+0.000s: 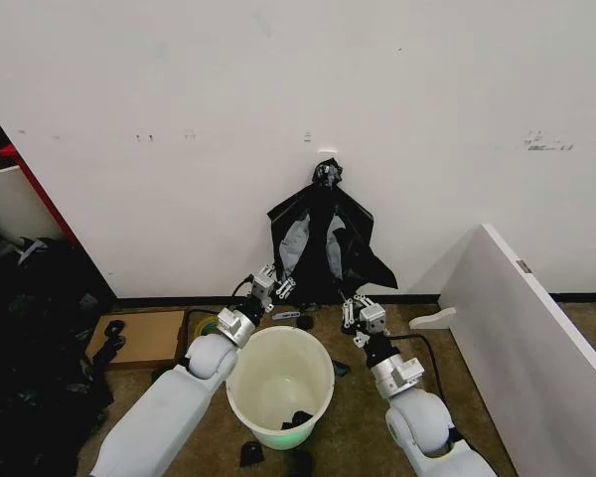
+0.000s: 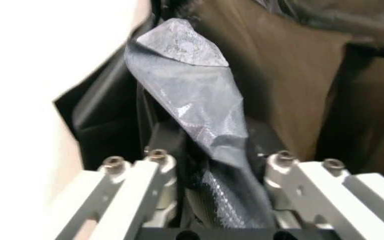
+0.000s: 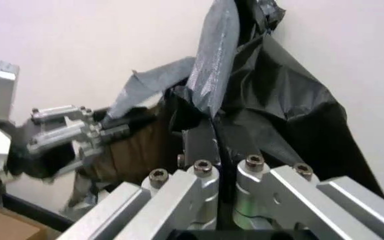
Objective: Place the garbage bag over the trash bin.
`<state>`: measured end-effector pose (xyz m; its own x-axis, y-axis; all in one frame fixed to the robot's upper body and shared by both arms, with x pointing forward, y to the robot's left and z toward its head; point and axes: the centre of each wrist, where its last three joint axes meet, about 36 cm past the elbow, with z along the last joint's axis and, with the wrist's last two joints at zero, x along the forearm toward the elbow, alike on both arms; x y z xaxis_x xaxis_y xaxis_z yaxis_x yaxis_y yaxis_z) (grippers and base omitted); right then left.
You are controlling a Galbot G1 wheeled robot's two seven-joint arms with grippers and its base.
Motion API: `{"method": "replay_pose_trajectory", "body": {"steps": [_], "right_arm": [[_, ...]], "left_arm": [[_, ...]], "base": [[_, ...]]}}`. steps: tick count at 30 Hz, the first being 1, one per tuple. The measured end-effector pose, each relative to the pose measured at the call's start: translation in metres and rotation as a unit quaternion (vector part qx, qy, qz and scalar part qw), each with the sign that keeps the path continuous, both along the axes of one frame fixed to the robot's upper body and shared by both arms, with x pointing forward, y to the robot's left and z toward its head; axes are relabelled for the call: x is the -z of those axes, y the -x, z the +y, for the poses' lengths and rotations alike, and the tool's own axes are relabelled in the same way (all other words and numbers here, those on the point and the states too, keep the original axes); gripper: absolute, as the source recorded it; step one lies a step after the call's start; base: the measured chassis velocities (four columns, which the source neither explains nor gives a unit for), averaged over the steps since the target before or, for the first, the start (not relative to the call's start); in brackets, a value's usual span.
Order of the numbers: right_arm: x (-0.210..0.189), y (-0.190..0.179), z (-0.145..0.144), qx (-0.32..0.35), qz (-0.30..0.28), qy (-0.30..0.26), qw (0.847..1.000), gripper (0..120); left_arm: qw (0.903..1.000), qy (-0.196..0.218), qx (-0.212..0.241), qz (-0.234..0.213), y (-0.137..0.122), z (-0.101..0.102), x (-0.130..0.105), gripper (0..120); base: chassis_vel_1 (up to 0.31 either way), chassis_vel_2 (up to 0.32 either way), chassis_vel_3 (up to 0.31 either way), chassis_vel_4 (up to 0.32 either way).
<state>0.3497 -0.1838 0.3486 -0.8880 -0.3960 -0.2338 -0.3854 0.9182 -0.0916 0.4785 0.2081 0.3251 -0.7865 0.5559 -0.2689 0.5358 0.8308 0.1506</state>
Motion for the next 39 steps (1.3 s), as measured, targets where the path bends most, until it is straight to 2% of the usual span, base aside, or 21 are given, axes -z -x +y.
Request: {"method": "replay_pose_trajectory", "body": {"steps": [5,9,17,20,23,27,28,31,35,39], "right_arm": [[0.0,0.026,-0.003,0.0,-0.003,-0.002,1.0,0],[0.002,0.043,-0.001,0.001,-0.006,-0.007,1.0,0],[0.009,0.079,0.009,0.009,-0.022,-0.006,1.0,0],[0.008,0.087,0.012,0.01,-0.031,-0.004,0.999,0],[0.008,0.089,0.014,0.01,-0.035,-0.003,0.999,0],[-0.001,0.097,0.021,-0.004,-0.066,0.006,0.998,0],[-0.001,0.097,0.021,-0.004,-0.066,0.006,0.998,0],[-0.014,0.105,0.029,-0.018,-0.084,-0.003,0.996,0],[-0.029,0.113,0.034,-0.025,-0.094,-0.018,0.995,0],[-0.038,0.115,0.032,-0.026,-0.1,-0.021,0.994,0]], "left_arm": [[0.9994,0.021,-0.026,-0.005,0.018,0.006,-0.005,1],[0.999,0.033,-0.031,0.0,0.033,0.001,-0.004,0],[0.9948,0.036,-0.081,0.05,0.095,-0.01,0.006,0],[0.994,0.046,-0.085,0.051,0.117,-0.016,0.0,0],[0.994,0.053,-0.084,0.047,0.123,-0.017,-0.004,0],[0.9925,0.097,-0.072,0.018,0.142,-0.018,-0.028,0],[0.9925,0.097,-0.072,0.018,0.142,-0.018,-0.028,0],[0.9905,0.122,-0.064,-0.006,0.148,-0.01,-0.048,0],[0.9874,0.14,-0.067,-0.029,0.15,0.004,-0.074,0],[0.9869,0.143,-0.068,-0.03,0.154,0.009,-0.083,0]], "base": [[0.0,0.0,0.0,0.0],[0.0,0.0,0.0,0.0],[0.0,0.0,0.0,0.0],[0.0,0.0,0.0,0.0],[0.0,0.0,0.0,0.0],[0.0,0.0,0.0,0.0],[0.0,0.0,0.0,0.0],[0.0,0.0,0.0,0.0],[0.0,0.0,0.0,0.0],[0.0,0.0,0.0,0.0]]}}
